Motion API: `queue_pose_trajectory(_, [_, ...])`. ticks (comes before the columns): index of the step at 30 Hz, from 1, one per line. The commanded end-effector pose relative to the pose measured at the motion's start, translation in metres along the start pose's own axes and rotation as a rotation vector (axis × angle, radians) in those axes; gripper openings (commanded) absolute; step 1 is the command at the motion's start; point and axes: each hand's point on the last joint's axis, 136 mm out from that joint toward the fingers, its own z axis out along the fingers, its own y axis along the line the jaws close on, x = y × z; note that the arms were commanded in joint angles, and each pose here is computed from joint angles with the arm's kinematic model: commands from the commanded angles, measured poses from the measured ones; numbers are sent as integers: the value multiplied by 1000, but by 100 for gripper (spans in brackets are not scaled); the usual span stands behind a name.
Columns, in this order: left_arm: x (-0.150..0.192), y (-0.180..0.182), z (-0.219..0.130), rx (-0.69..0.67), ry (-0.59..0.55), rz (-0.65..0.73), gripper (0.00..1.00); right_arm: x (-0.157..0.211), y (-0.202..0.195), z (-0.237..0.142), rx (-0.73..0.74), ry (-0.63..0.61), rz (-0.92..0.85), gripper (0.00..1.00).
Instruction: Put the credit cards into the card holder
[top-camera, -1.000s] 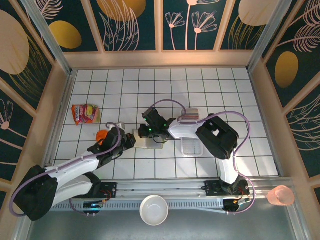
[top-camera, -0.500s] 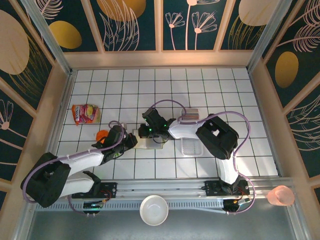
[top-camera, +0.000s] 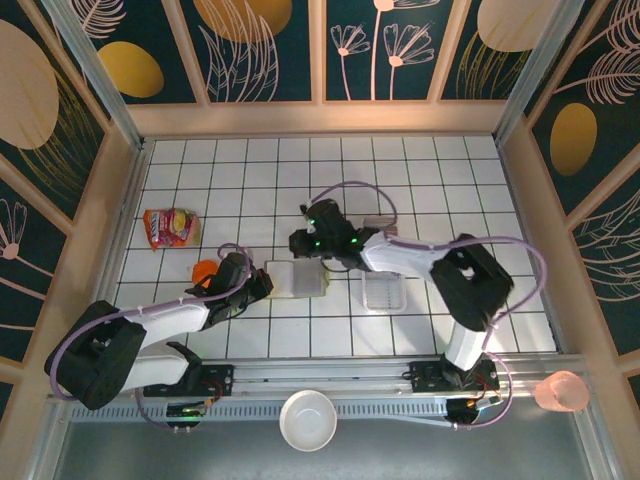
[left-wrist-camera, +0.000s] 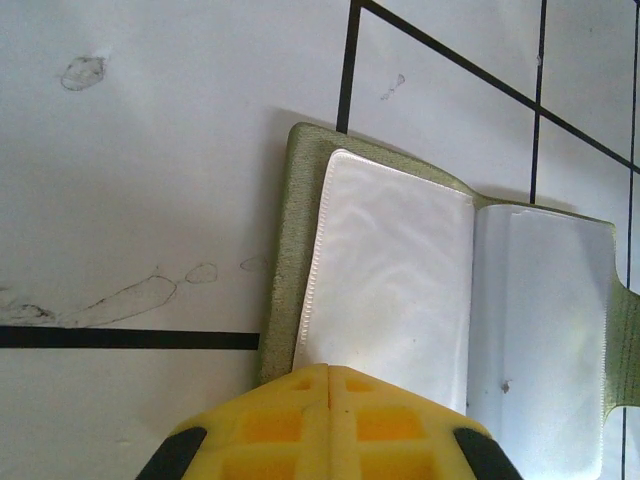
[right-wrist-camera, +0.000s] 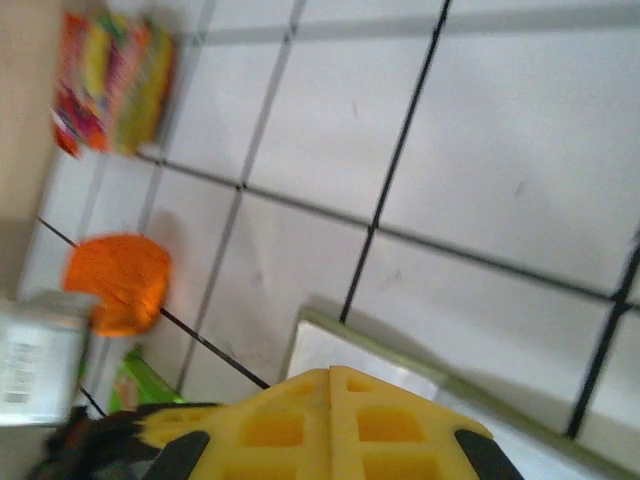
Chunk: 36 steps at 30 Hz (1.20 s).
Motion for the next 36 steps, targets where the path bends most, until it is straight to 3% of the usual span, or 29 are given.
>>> queue_pose_trajectory(1, [0, 5, 1, -16, -2, 34, 0, -44, 3, -47, 8, -132, -141, 9])
queue_pose_trajectory(3, [0, 5, 2, -18, 0, 47, 0, -63, 1, -74, 39, -193, -222, 7])
queue_pose_trajectory(4, [-1, 5, 2, -21, 1, 51, 0, -74, -3, -90, 75, -235, -264, 1])
queue_pose_trajectory(7, [0, 6, 5, -30, 8, 71, 0, -105, -12, -139, 153, -373, -395, 2])
queue_pose_trajectory(10, [2, 8, 8, -44, 24, 85, 0, -123, -5, -183, 146, -487, -591, 11])
queue_pose_trajectory(14, [4, 9, 9, -48, 37, 97, 0, -104, 0, -204, 171, -549, -986, 34])
queue_pose_trajectory(16, [3, 9, 9, -51, 34, 102, 0, -72, -17, -192, 217, -419, -1243, 49])
queue_pose_trajectory(18, [3, 9, 8, -51, 33, 105, 0, -41, -44, -178, 237, -192, -1397, 54])
queue_pose_trajectory(21, [2, 9, 7, -51, 30, 109, 0, -4, -93, -164, 246, 155, -1449, 54])
queue_pose_trajectory(22, [2, 9, 6, -52, 26, 111, 0, 4, -104, -161, 239, 233, -1455, 61])
queue_pose_trajectory(24, [1, 10, 5, -58, 22, 115, 0, 18, -115, -156, 217, 301, -1496, 67])
queue_pose_trajectory(25, [0, 9, 5, -58, 21, 117, 0, 24, -119, -153, 207, 314, -1533, 89])
queue_pose_trajectory(26, [0, 9, 5, -57, 21, 117, 0, 29, -122, -150, 204, 315, -1567, 92])
queue_pose_trajectory(36, [1, 7, 6, -47, 29, 115, 0, 56, -160, -136, 268, 379, -1701, 95])
